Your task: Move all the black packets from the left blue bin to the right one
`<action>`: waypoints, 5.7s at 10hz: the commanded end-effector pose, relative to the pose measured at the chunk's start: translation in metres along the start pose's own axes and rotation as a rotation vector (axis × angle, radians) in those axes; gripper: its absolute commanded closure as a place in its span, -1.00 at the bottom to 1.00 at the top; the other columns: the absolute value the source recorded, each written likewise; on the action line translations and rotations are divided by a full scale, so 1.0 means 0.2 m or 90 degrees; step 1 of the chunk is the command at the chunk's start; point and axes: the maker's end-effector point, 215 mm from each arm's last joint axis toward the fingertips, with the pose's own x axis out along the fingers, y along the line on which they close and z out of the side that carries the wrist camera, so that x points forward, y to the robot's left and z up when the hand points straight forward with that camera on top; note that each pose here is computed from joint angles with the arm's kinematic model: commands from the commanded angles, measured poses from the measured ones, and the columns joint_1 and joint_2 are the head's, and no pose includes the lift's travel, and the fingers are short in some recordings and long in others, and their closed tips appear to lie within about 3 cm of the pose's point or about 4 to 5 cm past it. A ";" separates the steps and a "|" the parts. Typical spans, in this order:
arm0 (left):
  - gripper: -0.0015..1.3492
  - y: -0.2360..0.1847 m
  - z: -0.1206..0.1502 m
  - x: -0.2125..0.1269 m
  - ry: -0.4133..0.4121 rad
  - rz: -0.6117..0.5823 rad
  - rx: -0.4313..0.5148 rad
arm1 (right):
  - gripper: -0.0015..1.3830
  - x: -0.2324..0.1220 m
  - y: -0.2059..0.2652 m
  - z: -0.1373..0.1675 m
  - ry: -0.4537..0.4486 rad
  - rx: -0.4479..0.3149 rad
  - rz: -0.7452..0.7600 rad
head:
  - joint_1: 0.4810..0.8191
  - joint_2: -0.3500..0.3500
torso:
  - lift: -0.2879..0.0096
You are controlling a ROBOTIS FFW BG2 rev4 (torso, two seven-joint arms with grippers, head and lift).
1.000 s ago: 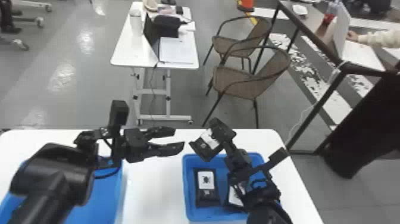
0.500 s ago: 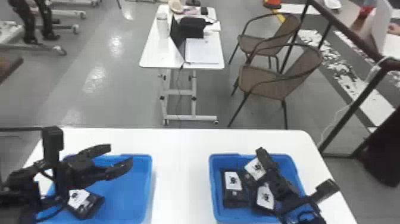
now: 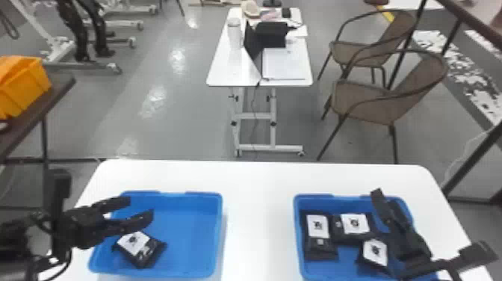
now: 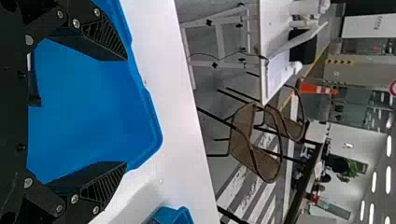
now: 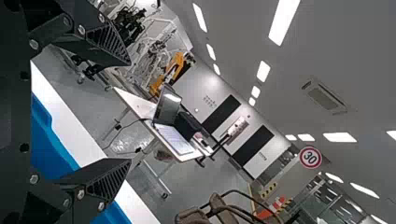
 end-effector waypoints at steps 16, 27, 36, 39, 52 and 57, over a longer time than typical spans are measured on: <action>-0.49 0.11 -0.70 0.23 0.264 0.084 -0.092 | -0.70 -0.09 -0.03 -0.08 0.016 0.035 -0.007 | 0.27 0.31 | 0.94; 0.24 0.06 -0.51 0.22 0.204 0.032 -0.066 | -0.70 -0.11 -0.03 -0.09 0.012 0.052 -0.007 | 0.27 0.27 | 0.94; -0.17 -0.19 0.01 0.15 -0.039 -0.011 -0.165 | -0.70 -0.11 -0.02 -0.10 0.013 0.058 -0.001 | 0.27 0.15 | 0.94; -0.34 -0.36 0.27 0.15 -0.183 -0.076 -0.211 | -0.70 -0.11 -0.01 -0.10 0.010 0.060 0.006 | 0.27 0.05 | 0.94; -0.85 -0.16 -0.29 0.00 -0.029 0.143 -0.392 | -0.70 -0.16 -0.02 -0.15 0.022 0.081 0.004 | 0.27 0.18 | 0.94; -0.85 -0.13 -0.32 0.01 -0.028 0.147 -0.407 | -0.70 -0.16 0.00 -0.18 0.029 0.091 0.011 | 0.27 0.21 | 0.94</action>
